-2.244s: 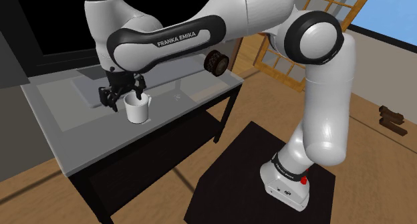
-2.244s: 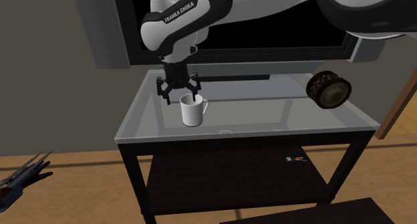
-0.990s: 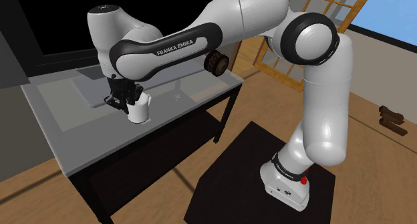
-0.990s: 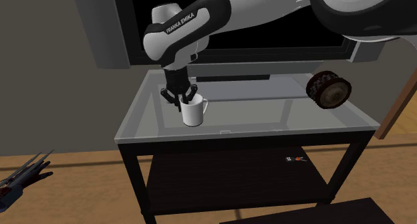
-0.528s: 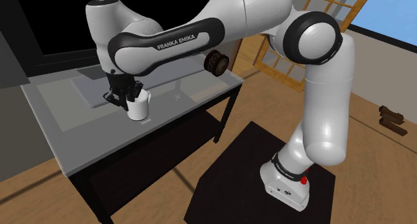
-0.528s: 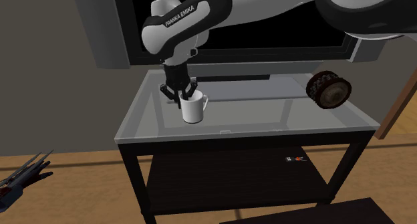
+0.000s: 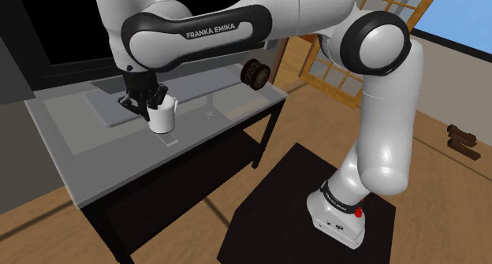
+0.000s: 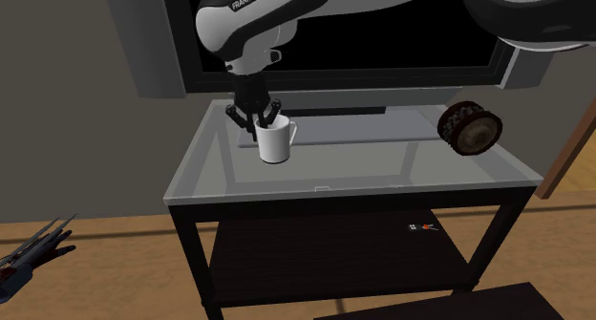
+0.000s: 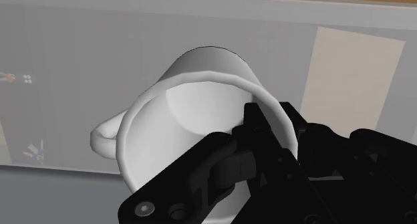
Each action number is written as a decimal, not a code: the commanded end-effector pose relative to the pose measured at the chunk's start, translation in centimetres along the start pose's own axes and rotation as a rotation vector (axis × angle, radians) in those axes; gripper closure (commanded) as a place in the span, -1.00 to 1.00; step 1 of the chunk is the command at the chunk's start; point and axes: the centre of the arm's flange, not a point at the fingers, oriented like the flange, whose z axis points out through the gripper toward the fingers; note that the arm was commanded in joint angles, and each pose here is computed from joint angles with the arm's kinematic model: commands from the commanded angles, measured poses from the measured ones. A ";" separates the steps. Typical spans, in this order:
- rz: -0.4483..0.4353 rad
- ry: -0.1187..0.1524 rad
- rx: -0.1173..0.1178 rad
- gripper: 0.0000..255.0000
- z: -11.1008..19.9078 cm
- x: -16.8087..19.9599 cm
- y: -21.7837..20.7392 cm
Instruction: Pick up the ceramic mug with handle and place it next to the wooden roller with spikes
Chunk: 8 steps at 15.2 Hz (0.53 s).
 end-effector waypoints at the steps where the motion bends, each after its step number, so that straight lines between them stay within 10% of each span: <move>1: 0.000 0.000 0.000 1.00 -1.1 0.0 0.2; 8: 0.000 0.000 0.000 1.00 -4.8 -0.1 0.4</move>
